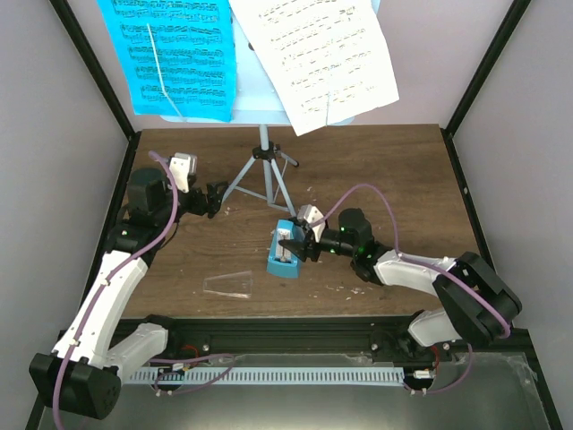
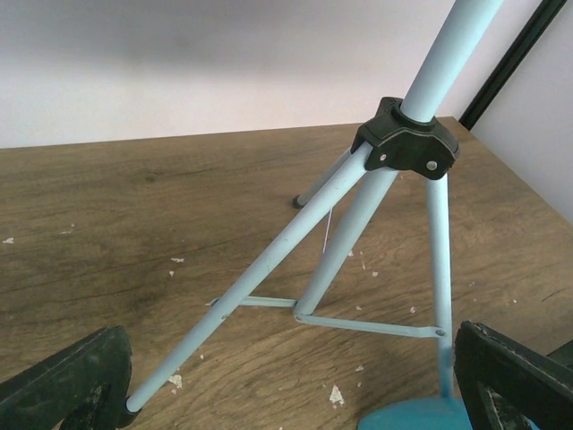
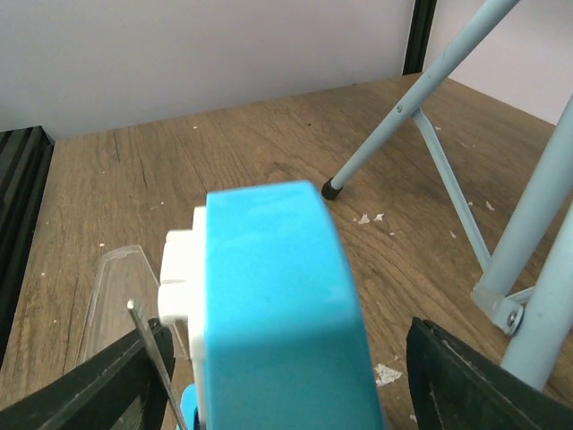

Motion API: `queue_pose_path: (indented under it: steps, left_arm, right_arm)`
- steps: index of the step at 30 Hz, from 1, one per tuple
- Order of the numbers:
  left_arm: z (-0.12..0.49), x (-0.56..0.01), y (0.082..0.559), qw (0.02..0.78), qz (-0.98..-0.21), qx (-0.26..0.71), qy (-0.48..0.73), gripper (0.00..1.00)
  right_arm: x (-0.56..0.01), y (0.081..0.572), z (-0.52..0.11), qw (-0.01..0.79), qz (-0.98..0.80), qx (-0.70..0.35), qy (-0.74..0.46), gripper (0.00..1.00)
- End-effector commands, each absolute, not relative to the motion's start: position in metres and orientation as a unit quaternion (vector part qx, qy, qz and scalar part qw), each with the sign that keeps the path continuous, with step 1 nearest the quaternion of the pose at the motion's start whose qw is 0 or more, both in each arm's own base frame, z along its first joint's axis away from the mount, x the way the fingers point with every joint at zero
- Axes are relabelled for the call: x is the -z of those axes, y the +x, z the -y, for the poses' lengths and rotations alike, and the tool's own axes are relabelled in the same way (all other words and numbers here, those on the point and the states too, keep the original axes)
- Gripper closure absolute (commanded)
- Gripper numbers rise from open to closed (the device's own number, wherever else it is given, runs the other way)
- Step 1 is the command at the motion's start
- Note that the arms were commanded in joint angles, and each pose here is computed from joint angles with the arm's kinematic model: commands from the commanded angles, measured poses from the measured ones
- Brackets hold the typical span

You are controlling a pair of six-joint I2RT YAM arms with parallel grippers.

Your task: Pack up the instrument practice props

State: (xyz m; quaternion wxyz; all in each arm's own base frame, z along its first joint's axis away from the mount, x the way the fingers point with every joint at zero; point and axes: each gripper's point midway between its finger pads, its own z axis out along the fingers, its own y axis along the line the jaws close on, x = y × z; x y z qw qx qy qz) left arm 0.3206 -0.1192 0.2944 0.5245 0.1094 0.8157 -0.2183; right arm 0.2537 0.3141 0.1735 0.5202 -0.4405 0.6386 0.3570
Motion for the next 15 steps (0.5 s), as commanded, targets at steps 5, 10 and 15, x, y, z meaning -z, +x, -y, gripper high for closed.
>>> queue_pose_path:
  steps: [5,10,15]
  left_arm:
    - [0.1135,-0.2912,0.3198,0.527,-0.818,0.204,0.108,0.00]
    - [0.1121,-0.2909,0.3199,0.528,-0.819,0.200,0.106,0.01]
    - [0.1103,-0.2913,0.3198,0.530,-0.819,0.196,0.103,0.01]
  right_arm:
    - [-0.1790,0.2488,-0.3095,0.535,-0.631,-0.357,-0.434,0.32]
    - [-0.1771,0.2471,-0.3084,0.532,-0.633,-0.359,-0.433,0.33]
    - [-0.1770,0.2504,-0.3096,0.531,-0.638,-0.359,-0.428,0.34]
